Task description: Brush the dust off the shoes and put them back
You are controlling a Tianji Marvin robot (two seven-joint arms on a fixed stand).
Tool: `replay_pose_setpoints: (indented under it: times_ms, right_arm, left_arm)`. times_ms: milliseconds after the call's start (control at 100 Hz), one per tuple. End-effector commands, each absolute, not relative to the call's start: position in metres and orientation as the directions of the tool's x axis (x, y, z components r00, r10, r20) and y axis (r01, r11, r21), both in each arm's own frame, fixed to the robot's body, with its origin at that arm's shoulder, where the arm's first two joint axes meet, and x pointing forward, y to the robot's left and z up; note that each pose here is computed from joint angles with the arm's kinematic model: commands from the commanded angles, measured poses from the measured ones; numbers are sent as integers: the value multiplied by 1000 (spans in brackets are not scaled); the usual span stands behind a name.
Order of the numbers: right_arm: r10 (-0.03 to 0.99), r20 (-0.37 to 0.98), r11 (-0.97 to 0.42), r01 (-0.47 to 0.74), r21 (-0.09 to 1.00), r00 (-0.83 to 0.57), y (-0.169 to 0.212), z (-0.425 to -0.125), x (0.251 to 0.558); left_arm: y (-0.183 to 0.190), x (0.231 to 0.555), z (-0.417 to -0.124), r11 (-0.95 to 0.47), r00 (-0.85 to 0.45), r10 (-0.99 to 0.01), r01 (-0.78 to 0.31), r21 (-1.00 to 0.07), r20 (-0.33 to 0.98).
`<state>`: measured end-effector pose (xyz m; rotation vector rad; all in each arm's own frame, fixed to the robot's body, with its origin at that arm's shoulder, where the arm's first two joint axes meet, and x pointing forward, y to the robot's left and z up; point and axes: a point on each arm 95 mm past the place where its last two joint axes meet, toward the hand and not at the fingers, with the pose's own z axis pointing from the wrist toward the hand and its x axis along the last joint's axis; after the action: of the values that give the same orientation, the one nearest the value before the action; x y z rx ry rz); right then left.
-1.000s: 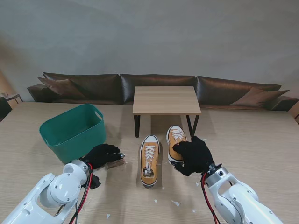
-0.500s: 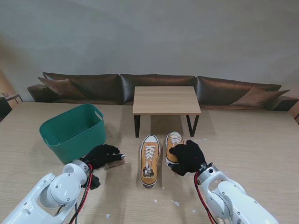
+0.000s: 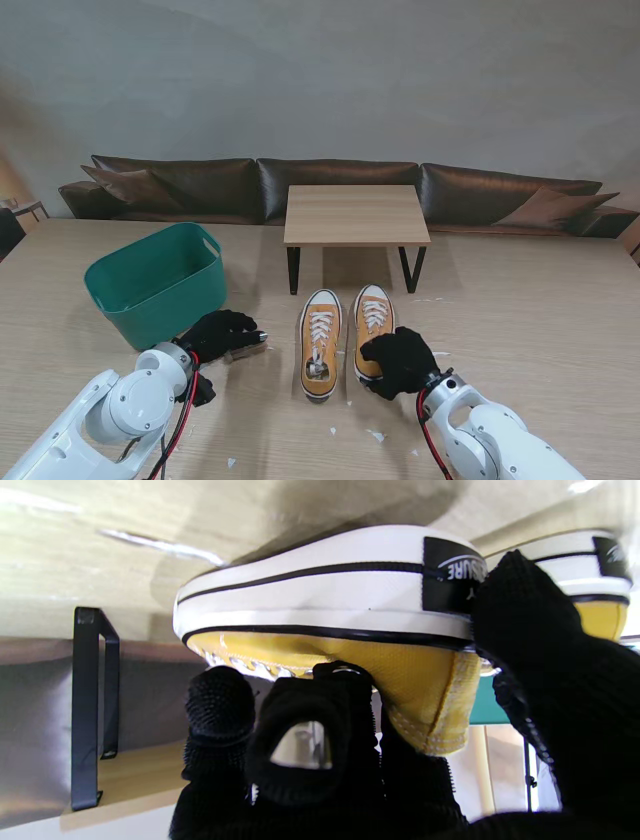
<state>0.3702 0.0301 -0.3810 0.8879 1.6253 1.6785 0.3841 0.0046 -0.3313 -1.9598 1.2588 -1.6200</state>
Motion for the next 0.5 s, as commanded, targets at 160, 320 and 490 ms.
replay_pose_setpoints:
  times_ms: [160, 320, 490]
  right_arm:
    - [797, 46, -7, 67, 998, -603, 30, -396, 362]
    - [792, 39, -1, 63, 998, -610, 28, -395, 362]
    - [781, 45, -22, 46, 999, -623, 25, -390, 361]
  left_arm:
    - [2, 383, -331, -568, -17, -767, -449, -690, 642]
    - [2, 383, -331, -567, -16, -767, -450, -690, 641]
    - [2, 383, -331, -566, -14, -767, -455, -687, 641]
